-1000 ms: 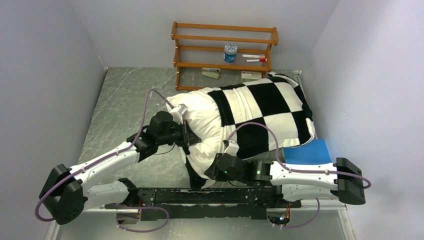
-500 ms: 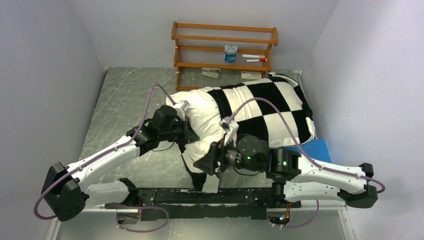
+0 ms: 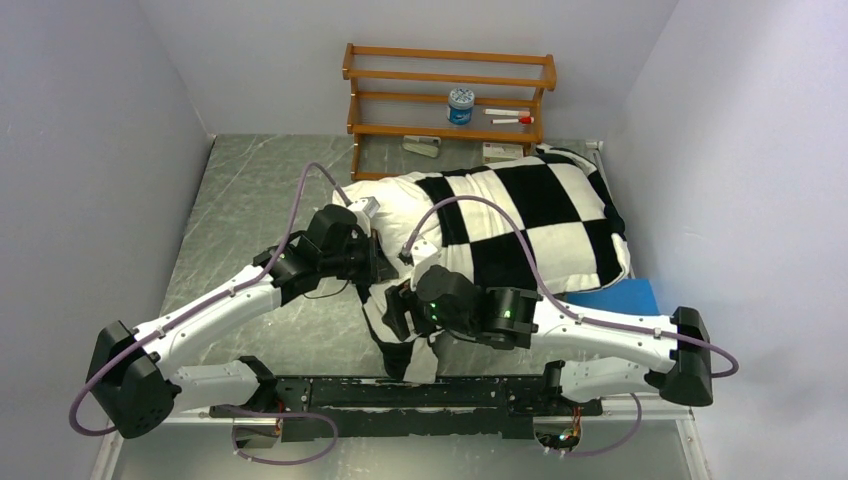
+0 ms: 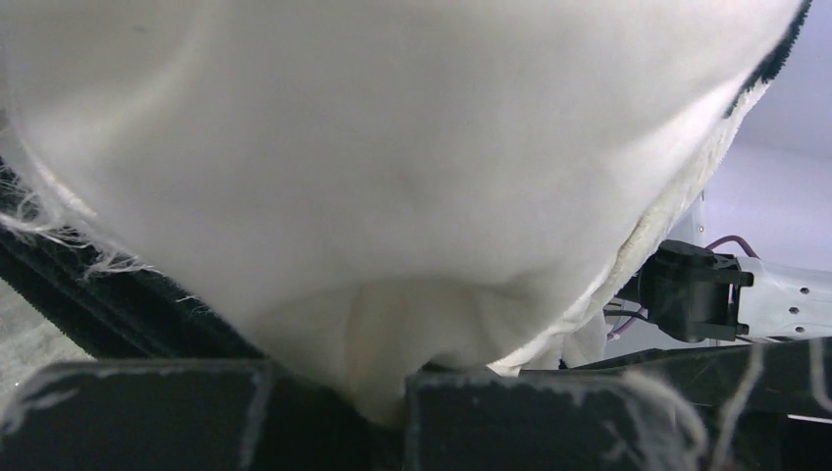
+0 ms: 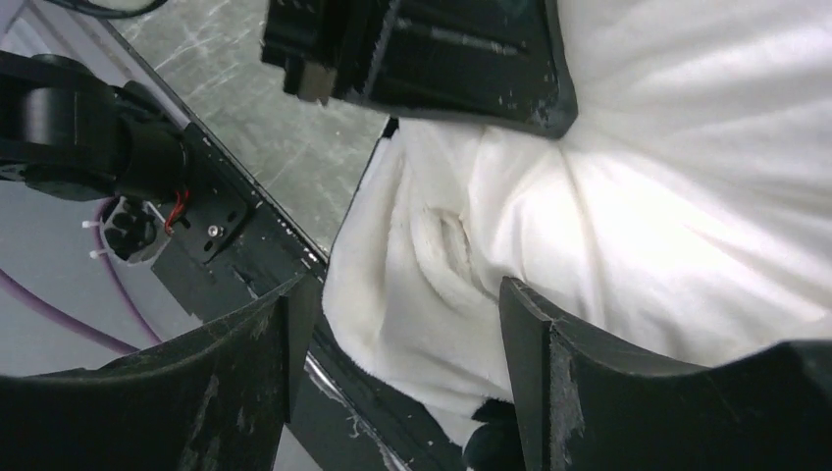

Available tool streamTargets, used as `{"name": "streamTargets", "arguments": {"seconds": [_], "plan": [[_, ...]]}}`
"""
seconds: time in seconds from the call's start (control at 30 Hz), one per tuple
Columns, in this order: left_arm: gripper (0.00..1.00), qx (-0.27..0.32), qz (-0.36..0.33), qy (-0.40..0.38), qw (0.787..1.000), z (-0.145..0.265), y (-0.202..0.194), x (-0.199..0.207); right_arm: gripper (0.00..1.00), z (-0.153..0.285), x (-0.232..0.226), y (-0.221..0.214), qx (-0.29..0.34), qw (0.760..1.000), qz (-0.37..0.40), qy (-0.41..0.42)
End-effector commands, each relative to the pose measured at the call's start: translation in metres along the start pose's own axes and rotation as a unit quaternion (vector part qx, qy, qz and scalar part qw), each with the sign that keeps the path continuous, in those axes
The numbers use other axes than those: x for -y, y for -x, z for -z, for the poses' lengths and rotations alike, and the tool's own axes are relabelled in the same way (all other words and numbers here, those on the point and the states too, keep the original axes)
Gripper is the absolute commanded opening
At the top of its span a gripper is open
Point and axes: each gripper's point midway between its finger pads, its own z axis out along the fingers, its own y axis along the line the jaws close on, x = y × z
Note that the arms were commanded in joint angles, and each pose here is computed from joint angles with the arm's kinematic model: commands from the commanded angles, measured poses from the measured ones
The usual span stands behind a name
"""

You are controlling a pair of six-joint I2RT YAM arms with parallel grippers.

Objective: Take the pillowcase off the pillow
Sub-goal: Remove the pillow from the pillowcase.

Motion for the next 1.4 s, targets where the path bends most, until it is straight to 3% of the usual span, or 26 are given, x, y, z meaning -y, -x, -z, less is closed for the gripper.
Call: {"name": "streamTargets", "arguments": {"seconds": [0.0, 0.2, 0.3, 0.43, 0.5, 0.67, 0.73, 0.83, 1.0, 1.2, 1.37], "plan": [[0.05, 0.045, -0.012, -0.046, 0.998, 0.008, 0.023, 0.025, 0.71, -0.003, -0.006, 0.012, -0.009, 0.999, 0.049, 0.019], [0.05, 0.069, -0.007, -0.039, 0.997, 0.008, 0.036, 0.027, 0.51, -0.017, -0.03, -0.037, -0.099, 0.988, 0.055, 0.106], [0.05, 0.07, -0.01, -0.022, 0.997, 0.005, 0.046, 0.027, 0.48, -0.013, -0.034, -0.057, -0.118, 0.983, 0.036, 0.135], [0.05, 0.067, -0.018, -0.045, 0.997, 0.004, 0.059, 0.045, 0.47, -0.009, -0.022, -0.077, -0.134, 0.984, 0.017, 0.116], [0.05, 0.06, -0.015, -0.046, 0.997, 0.0, 0.057, 0.045, 0.51, -0.005, -0.014, -0.067, -0.11, 0.99, 0.008, 0.086], [0.05, 0.044, 0.002, -0.035, 0.998, -0.004, 0.042, 0.033, 0.62, 0.024, -0.036, -0.002, -0.003, 0.991, 0.0, 0.133], [0.05, 0.048, 0.005, -0.044, 0.998, -0.004, 0.043, 0.036, 0.65, 0.032, -0.034, 0.023, 0.025, 0.993, 0.006, 0.117], [0.05, 0.041, -0.003, -0.034, 0.999, -0.003, 0.049, 0.039, 0.67, 0.024, -0.017, 0.031, 0.006, 0.997, 0.03, 0.064], [0.05, 0.057, 0.0, -0.033, 0.998, 0.003, 0.057, 0.042, 0.67, -0.003, 0.003, 0.01, -0.043, 0.998, 0.035, 0.012], [0.05, 0.064, -0.002, -0.029, 0.998, 0.008, 0.06, 0.043, 0.63, -0.008, -0.006, -0.011, -0.056, 0.997, 0.01, 0.061], [0.05, 0.073, -0.001, -0.058, 0.996, 0.012, 0.068, 0.057, 0.67, -0.017, 0.02, -0.026, -0.069, 0.997, -0.014, -0.011]]}}
